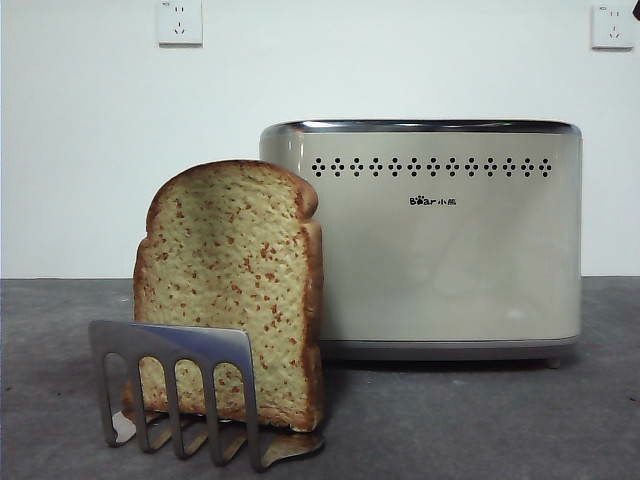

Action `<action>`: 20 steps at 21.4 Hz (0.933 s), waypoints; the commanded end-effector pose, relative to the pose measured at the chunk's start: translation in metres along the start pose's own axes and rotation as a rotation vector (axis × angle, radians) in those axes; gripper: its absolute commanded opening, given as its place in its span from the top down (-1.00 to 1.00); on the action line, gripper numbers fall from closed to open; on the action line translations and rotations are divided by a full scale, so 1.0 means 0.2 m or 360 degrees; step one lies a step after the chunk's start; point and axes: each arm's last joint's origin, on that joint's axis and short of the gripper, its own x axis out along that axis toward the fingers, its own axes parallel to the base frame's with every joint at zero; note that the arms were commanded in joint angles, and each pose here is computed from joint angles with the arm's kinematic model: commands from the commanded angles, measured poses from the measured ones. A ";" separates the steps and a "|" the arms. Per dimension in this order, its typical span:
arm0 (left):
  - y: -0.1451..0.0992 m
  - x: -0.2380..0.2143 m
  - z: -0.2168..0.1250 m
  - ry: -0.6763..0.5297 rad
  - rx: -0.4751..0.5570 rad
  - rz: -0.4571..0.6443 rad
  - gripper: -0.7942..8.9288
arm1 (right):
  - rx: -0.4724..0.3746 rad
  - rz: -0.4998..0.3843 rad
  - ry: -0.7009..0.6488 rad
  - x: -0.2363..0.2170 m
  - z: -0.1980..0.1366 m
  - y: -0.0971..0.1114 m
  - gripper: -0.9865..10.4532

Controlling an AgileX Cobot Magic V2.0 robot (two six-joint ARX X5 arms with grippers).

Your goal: Pick up a slice of bread from the rack,put the bread on the toaster,press the button

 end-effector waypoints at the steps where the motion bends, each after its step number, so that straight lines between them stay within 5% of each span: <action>1: 0.01 0.03 -0.01 0.0097 -0.0007 -0.0013 0.85 | 0.0005 0.0008 0.0008 -0.01 0.01 0.00 0.83; 5: 0.04 0.09 -0.07 0.0368 -0.0163 0.0071 0.85 | 0.0008 0.0046 0.0017 -0.01 0.01 0.01 0.83; 8: 0.05 0.11 -0.08 0.0397 -0.0267 0.0065 0.79 | 0.0009 0.0050 0.0026 -0.01 0.01 0.01 0.83; 12: 0.06 0.10 -0.06 0.0382 -0.0249 0.0125 -0.27 | 0.0007 0.0051 0.0029 -0.01 0.01 0.01 0.83; 15: 0.08 0.10 -0.06 0.0440 -0.0238 0.0218 -0.50 | 0.0010 0.0051 0.0040 -0.01 0.00 0.01 0.83; 20: 0.09 0.11 -0.05 0.0379 -0.0229 0.0222 -0.53 | 0.0019 0.0052 0.0073 -0.01 -0.01 0.01 0.83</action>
